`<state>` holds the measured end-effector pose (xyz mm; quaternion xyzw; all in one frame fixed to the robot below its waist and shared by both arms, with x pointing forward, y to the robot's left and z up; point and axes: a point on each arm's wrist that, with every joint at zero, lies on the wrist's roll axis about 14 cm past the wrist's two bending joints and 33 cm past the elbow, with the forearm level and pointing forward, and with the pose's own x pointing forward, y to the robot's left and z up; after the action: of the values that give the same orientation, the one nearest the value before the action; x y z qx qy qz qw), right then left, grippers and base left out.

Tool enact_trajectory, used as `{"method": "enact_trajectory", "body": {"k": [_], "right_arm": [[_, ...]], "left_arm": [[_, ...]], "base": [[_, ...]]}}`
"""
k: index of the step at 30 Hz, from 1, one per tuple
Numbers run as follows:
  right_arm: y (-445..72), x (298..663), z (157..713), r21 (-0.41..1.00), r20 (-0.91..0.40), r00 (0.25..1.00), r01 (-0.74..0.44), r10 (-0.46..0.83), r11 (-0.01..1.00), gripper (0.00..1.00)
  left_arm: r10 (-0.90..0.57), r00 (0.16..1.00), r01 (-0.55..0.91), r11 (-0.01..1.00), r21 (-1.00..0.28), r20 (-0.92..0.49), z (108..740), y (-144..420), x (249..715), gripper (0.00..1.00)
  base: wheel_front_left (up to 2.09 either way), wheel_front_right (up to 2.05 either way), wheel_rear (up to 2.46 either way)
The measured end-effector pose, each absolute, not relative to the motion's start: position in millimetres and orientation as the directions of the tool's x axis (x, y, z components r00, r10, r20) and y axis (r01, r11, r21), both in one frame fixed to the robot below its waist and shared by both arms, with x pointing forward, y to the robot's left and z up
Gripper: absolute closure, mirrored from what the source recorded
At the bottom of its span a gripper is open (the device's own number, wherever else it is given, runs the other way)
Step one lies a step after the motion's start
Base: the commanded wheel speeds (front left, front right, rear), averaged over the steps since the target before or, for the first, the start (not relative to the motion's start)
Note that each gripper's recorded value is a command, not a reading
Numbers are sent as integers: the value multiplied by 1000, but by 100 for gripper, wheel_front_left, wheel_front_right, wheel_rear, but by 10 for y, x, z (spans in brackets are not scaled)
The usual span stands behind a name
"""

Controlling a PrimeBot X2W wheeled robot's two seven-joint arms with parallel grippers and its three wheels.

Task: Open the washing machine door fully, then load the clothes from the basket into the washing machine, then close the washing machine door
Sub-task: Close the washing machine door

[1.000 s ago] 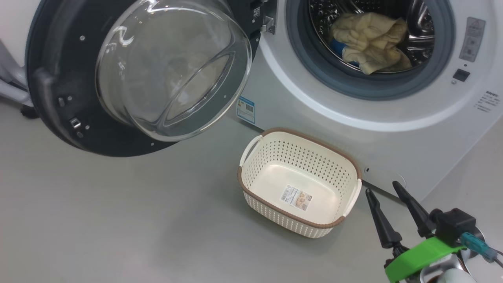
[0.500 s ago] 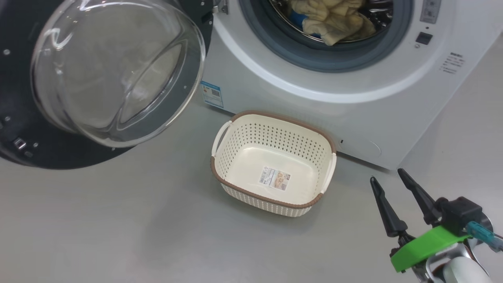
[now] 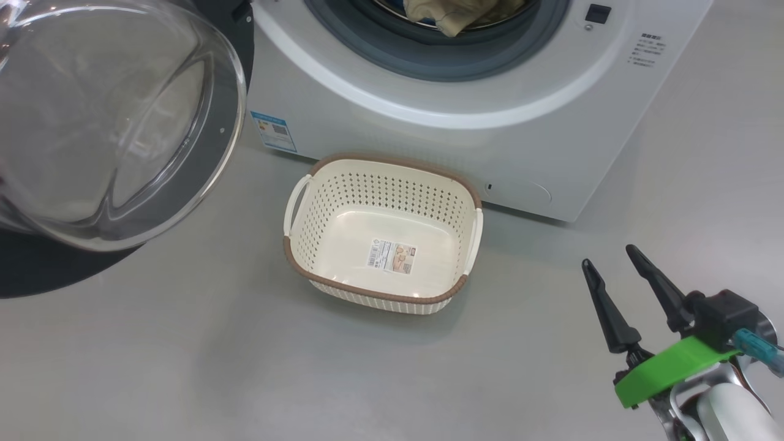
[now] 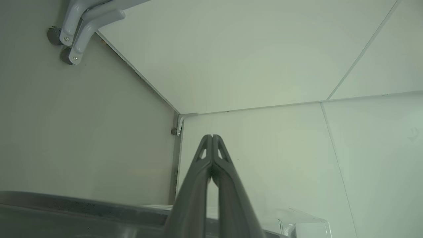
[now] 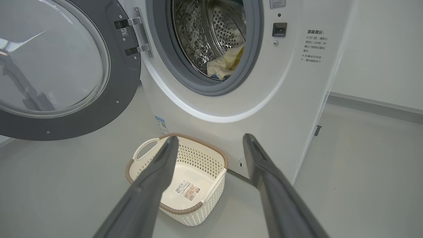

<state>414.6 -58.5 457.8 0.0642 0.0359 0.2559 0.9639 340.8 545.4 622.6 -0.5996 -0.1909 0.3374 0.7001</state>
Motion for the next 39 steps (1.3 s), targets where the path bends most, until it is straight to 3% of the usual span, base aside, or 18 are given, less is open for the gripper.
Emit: {"method": "enact_trajectory", "body": {"k": [16, 24, 39], "right_arm": [[-799, 4135, 4480, 128, -70, 883, -453, 464, 882, 0], [-809, 4141, 4453, 123, -78, 881, -457, 467, 881, 0], [-739, 4161, 4457, 123, -75, 871, -475, 486, 871, 0]], "left_arm": [[580, 787, -297, 53, -954, -213, 5975, 5163, 3831, 100], [538, 802, -341, 55, -938, -260, 5809, 5078, 3839, 100], [472, 849, -296, 51, -954, -238, 5841, 4953, 3803, 100]], "base": [[0, 0, 0], [0, 0, 0], [0, 0, 0]]}}
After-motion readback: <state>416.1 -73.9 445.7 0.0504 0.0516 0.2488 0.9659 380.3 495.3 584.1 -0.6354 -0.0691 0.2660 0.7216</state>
